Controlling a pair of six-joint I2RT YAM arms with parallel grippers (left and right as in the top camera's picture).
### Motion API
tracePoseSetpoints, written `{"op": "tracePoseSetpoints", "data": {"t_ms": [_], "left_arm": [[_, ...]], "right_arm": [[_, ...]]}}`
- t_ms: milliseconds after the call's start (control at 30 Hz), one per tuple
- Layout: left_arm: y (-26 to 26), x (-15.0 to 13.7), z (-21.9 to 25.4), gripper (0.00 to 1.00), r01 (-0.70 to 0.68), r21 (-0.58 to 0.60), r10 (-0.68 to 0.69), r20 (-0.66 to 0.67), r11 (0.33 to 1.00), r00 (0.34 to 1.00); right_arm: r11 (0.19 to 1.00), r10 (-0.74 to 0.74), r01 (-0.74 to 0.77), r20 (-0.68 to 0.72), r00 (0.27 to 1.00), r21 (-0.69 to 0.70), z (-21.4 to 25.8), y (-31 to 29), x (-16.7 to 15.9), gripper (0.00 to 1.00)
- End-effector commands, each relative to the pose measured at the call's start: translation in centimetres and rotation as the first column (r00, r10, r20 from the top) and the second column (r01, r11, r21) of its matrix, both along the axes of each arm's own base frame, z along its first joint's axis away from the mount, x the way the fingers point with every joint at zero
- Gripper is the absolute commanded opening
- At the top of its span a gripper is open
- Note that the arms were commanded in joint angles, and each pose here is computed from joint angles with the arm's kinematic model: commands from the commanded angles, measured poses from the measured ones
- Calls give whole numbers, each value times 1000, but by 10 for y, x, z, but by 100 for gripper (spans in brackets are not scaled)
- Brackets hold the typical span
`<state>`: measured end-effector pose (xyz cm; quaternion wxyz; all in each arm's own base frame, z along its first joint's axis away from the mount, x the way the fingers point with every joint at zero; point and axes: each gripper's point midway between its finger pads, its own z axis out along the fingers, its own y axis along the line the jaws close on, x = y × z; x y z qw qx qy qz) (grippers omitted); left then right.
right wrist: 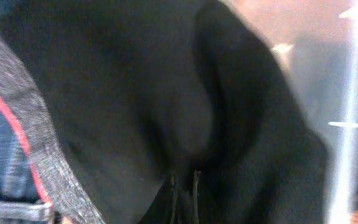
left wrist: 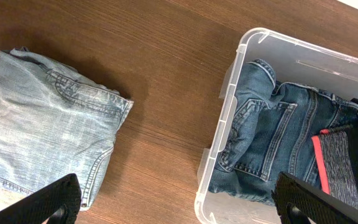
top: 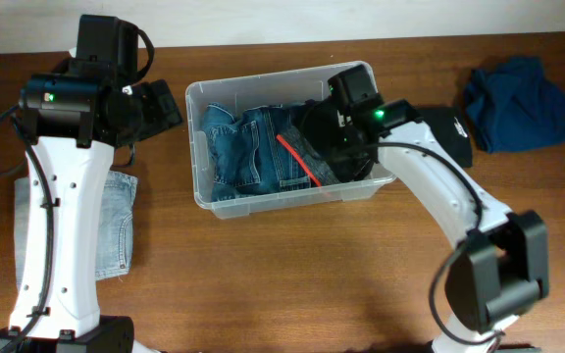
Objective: Pack container
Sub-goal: 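Press the garment flat in the bin with the right gripper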
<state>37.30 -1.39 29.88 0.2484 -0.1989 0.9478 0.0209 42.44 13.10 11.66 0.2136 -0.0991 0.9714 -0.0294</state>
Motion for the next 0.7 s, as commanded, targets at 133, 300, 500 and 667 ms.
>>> {"op": "tracePoseSetpoints", "data": {"t_ms": [133,300,500,667], "left_arm": [[2,1,-2,99,4,6,-4,-8,1000,1000],[2,1,-2,99,4,6,-4,-8,1000,1000],[2,1,-2,99,4,6,-4,-8,1000,1000],[2,1,-2,99,4,6,-4,-8,1000,1000]], "right_arm": [[1000,-26,25,-129,991,-8,-44,6,-11,4],[999,-46,48,-188,981,6,-66,8,-19,4],[998,-56,59,-198,979,12,-77,8,-23,4],[998,-54,58,-190,980,15,-73,8,-22,4]]}}
